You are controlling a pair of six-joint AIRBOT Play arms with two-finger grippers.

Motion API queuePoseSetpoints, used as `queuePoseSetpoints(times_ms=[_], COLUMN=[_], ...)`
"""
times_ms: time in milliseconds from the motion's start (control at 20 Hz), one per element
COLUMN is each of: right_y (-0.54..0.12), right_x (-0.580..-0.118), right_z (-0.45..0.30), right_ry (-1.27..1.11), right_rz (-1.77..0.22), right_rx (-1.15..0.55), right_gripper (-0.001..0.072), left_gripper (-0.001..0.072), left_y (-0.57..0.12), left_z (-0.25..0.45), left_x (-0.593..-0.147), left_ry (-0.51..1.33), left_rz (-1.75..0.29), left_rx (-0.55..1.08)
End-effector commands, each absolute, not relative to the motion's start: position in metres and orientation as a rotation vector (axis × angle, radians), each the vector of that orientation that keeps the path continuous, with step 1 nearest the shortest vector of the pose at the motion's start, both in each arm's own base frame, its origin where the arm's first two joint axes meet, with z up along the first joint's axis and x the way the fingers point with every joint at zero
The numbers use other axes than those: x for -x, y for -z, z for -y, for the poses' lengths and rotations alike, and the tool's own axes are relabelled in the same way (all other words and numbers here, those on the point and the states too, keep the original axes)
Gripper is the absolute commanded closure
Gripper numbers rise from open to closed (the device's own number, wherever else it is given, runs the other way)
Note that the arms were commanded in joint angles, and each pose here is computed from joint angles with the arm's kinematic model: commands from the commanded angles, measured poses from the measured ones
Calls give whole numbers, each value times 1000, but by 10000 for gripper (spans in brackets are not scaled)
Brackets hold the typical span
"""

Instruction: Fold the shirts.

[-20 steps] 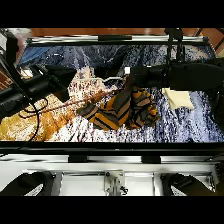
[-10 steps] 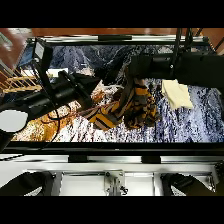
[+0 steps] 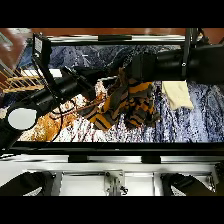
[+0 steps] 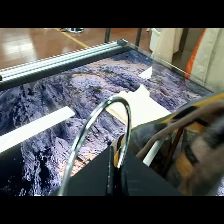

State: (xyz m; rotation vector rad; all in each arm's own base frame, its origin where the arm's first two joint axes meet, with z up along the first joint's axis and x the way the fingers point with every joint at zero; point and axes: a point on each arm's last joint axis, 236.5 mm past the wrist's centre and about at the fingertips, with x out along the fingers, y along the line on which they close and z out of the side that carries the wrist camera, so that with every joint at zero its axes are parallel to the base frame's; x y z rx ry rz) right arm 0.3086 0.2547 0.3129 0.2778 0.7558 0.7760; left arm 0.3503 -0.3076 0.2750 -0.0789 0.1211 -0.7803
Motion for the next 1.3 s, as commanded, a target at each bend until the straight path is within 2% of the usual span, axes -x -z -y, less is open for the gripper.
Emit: queuePoseSetpoints(times_ms=[0,150,300,550,1000,1050,1100,1150,1200,1250], right_y=[-312,-300,-281,-260,-240,-238,-241,-248,-255,-261], right_x=[-287,-269,-275,-266,-249,-256,-266,-275,-280,-285], right_z=[-263,-281,-288,-315,-304,-302,-303,-307,-309,-306], right_ry=[-830,-884,-833,-891,-879,-855,-837,-834,-838,-828], right_rz=[-831,-885,-935,-1008,-1121,-1106,-1069,-1024,-986,-954], right_rx=[-294,-246,-224,-199,-133,-125,-134,-157,-168,-154], right_gripper=[640,640,639,639,637,618,490,209,168,168], left_gripper=[655,655,655,655,655,655,655,655,655,655], left_y=[-268,-263,-269,-275,-277,-278,-280,-280,-281,-281], left_z=[309,316,320,317,294,294,295,295,295,295], left_x=[-357,-359,-356,-358,-377,-377,-376,-375,-375,-375], left_ry=[768,768,774,762,699,699,702,704,704,704], left_rz=[-135,-149,-124,-104,-94,-92,-91,-90,-89,-89], left_rx=[95,122,127,134,139,139,141,143,143,143])
